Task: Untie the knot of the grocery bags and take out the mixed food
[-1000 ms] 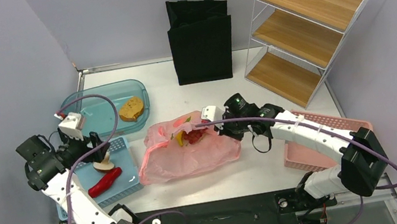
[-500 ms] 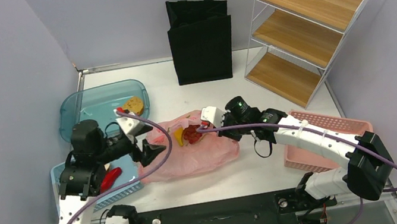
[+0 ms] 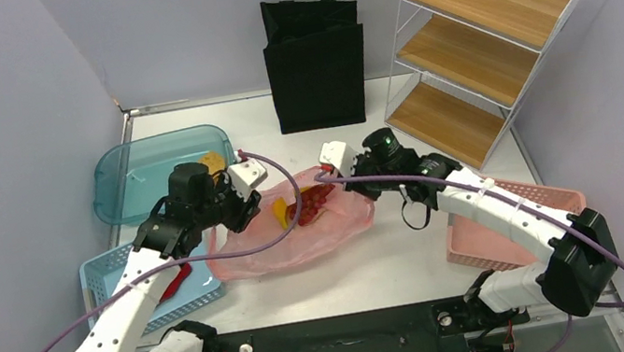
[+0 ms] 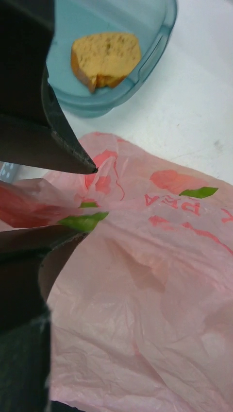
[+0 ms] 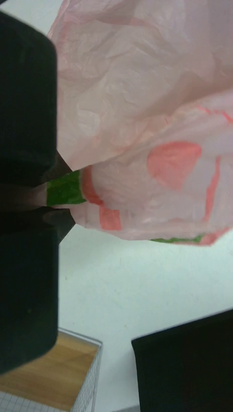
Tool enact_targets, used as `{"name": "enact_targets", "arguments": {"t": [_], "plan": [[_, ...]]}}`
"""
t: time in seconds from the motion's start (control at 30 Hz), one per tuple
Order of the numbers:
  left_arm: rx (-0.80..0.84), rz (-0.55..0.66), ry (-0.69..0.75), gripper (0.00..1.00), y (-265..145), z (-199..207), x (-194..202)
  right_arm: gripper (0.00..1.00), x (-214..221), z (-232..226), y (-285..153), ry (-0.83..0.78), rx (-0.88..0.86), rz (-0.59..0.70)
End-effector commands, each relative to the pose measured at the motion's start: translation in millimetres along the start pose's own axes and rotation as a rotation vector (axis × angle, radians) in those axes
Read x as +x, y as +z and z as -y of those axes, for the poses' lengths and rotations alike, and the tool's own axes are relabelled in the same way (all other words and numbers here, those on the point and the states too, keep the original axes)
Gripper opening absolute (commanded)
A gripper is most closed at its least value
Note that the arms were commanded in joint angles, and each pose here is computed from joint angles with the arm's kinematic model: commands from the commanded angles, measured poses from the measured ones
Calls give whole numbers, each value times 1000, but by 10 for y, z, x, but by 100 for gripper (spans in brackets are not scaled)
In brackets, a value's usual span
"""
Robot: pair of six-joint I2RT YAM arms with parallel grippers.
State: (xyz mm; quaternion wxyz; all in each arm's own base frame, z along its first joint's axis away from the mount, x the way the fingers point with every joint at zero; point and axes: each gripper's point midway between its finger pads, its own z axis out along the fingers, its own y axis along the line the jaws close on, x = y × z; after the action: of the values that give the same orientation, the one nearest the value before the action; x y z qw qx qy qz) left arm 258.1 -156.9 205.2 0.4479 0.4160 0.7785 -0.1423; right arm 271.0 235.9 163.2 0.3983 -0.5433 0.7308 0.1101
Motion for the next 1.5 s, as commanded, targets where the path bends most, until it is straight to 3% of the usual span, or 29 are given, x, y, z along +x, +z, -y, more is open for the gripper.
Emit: {"name": "enact_targets", "arguments": {"t": [0.0,0.03,0.07,0.1,0.13,0.2,0.27,0.37,0.43,0.57,0.73,0.83,0.9,1.03,1.1,1.13,1.27,1.37,1.43,1.47], "plan": [[10,1,-84,31,46,-19,-142,3,-434,363,-128,-21,57,113],[7,1,-112,19,49,-39,-146,9,-480,417,-154,-15,62,116],[18,16,-159,11,53,-26,-201,23,-507,432,-172,-4,62,119],[16,28,-188,1,42,-51,-227,30,-589,455,-245,1,63,136],[36,55,-236,0,24,-35,-301,41,-655,455,-302,20,63,156],[70,95,-283,0,-6,10,-411,54,-868,420,-525,30,70,249],[100,121,-319,0,-28,63,-487,60,-1062,333,-704,8,84,330],[111,132,-372,0,-17,70,-521,59,-1331,48,-893,-67,52,433],[104,140,-425,0,-3,26,-525,51,-1468,-133,-979,-129,20,488],[91,138,-503,0,33,-80,-516,48,-1620,-382,-941,-278,-4,518],[94,136,-502,0,16,-85,-533,57,-1796,-314,-785,-242,20,476],[78,124,-506,0,-46,-96,-482,33,-1520,-247,-625,-221,-3,367],[64,120,-535,0,-98,-142,-421,27,-1211,-156,-542,-201,-4,289],[45,134,-606,0,-229,-278,-260,30,-573,38,-461,-178,1,126],[40,148,-612,0,-273,-298,-215,19,-377,75,-444,-171,-7,82],[37,153,-611,0,-288,-290,-193,10,-337,92,-437,-175,-8,74],[48,182,-630,0,-294,-237,-191,1,-532,321,-438,-179,18,100],[48,215,-660,0,-294,-246,-246,5,-869,515,-356,-115,10,151],[38,234,-668,0,-295,-278,-287,20,-1137,620,-373,-52,-4,200],[30,236,-680,0,-296,-292,-291,34,-1291,653,-448,-26,-13,234]]}}
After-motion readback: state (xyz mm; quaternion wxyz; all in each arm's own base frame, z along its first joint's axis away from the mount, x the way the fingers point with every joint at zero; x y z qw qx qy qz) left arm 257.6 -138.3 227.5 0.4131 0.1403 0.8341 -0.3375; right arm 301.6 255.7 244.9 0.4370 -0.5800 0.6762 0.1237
